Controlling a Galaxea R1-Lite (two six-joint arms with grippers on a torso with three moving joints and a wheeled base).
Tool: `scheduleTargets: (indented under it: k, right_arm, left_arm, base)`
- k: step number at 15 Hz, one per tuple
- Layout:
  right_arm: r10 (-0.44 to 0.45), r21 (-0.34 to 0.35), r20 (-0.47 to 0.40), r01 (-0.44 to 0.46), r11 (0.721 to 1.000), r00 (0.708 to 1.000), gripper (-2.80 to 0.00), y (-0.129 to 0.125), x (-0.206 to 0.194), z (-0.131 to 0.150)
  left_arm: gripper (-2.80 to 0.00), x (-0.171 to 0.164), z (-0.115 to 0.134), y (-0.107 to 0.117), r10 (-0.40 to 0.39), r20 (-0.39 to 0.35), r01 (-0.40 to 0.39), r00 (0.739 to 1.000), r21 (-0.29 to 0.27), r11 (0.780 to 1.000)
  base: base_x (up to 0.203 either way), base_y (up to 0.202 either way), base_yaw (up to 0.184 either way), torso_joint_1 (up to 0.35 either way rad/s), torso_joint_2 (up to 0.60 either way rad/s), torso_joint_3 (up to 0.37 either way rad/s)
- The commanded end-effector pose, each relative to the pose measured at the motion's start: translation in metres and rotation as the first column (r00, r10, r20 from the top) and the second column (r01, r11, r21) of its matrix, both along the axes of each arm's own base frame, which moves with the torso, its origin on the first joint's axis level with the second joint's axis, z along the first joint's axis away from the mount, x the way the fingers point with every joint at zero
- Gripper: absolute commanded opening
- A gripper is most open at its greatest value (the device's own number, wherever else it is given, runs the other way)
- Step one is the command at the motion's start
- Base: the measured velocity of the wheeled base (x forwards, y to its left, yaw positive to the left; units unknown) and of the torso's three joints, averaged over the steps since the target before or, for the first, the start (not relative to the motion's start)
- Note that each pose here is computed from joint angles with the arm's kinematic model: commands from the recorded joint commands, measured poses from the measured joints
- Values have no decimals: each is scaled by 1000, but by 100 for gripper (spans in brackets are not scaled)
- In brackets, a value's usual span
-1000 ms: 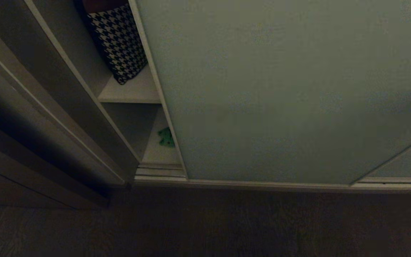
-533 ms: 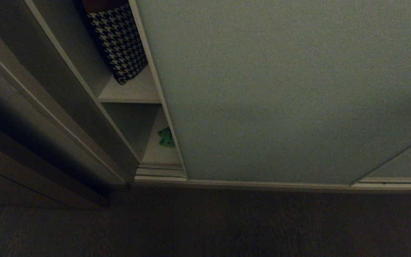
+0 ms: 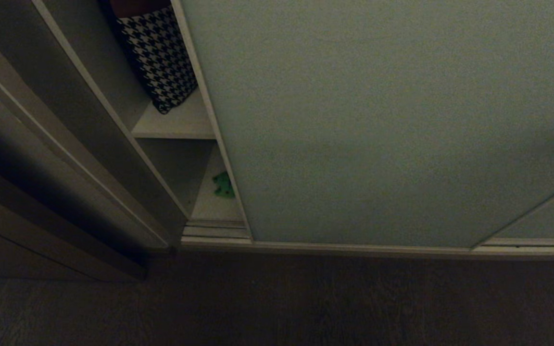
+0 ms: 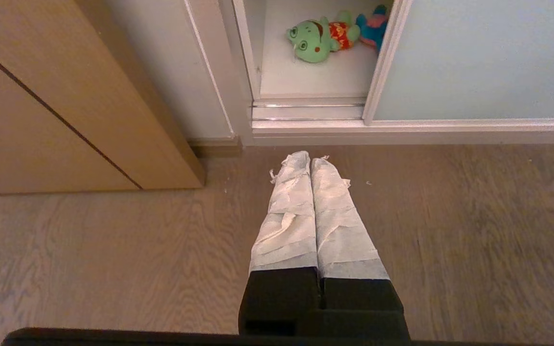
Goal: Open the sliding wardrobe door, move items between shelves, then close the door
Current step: Close the door
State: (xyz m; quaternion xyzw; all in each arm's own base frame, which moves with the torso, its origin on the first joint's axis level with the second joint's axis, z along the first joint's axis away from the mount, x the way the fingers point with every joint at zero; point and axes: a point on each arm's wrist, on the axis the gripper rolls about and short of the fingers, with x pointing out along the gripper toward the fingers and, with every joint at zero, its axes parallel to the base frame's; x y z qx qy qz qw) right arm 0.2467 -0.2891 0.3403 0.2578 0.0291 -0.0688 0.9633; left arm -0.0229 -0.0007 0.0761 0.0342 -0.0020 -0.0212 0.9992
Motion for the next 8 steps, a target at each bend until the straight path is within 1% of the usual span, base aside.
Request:
scheduleTargets:
  k: [1, 3, 8]
  right_arm:
    - [15, 1, 2, -15, 1000, 1000, -280, 4, 1, 2]
    - [16, -5, 8, -16, 1000, 1000, -280, 9, -2, 6]
    - [39, -29, 24, -39, 999, 999, -280, 34, -14, 21]
  left_arm:
    - [-280, 0, 0, 0, 1, 1, -1, 1000, 1, 1000]
    - [-280, 0, 0, 0, 1, 1, -1, 1000, 1, 1000]
    - [-280, 0, 0, 0, 1, 1, -1, 1000, 1, 1000]
  base:
    - [0, 0, 0, 0, 0, 0]
    - [0, 0, 0, 0, 0, 0]
    - [0, 0, 0, 0, 0, 0]
